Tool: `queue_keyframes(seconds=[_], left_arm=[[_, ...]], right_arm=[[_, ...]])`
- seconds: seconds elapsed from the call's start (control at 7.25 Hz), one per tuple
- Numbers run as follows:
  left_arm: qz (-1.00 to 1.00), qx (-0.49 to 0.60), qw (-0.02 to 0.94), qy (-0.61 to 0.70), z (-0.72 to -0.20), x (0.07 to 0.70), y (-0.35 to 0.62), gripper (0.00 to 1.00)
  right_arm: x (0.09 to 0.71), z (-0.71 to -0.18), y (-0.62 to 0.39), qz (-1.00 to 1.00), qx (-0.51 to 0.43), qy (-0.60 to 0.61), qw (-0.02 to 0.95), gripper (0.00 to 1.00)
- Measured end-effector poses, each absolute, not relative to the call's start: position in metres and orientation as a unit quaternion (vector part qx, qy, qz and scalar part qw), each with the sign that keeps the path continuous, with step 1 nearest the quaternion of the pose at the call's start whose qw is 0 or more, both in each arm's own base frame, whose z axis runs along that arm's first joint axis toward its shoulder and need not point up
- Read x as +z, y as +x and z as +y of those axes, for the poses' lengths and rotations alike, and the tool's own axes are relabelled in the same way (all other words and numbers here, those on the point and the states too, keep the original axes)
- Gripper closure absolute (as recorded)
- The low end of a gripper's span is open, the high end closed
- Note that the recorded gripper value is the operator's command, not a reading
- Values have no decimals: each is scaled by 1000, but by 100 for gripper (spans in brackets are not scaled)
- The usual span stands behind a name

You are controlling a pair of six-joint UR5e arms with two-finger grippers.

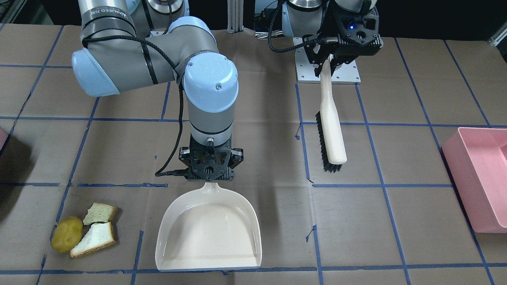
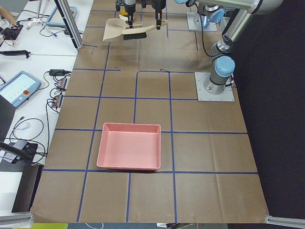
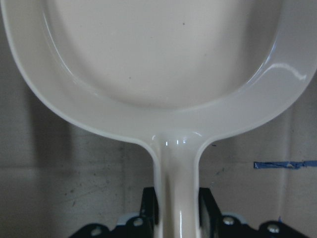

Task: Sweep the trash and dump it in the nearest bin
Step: 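Lift the dustpan with the right gripper and carry it beside the food items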

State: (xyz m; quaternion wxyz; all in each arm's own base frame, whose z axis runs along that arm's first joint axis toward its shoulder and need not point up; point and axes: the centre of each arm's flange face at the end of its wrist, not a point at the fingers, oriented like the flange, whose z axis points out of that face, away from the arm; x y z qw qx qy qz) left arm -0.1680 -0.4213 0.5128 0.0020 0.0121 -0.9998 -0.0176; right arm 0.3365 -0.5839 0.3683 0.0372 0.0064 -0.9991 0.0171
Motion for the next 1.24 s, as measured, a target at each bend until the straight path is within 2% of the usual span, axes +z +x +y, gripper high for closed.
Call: queue_keyframes(seconds=[0.69, 1.24], left_arm=[[-1000, -24, 5, 16, -422, 509, -169, 100], [-999, -25, 11, 18, -424, 507, -172, 100]], right_arm=[[429, -567, 236, -996, -20, 69, 46, 99], [451, -509, 94, -985, -28, 166, 38, 99]])
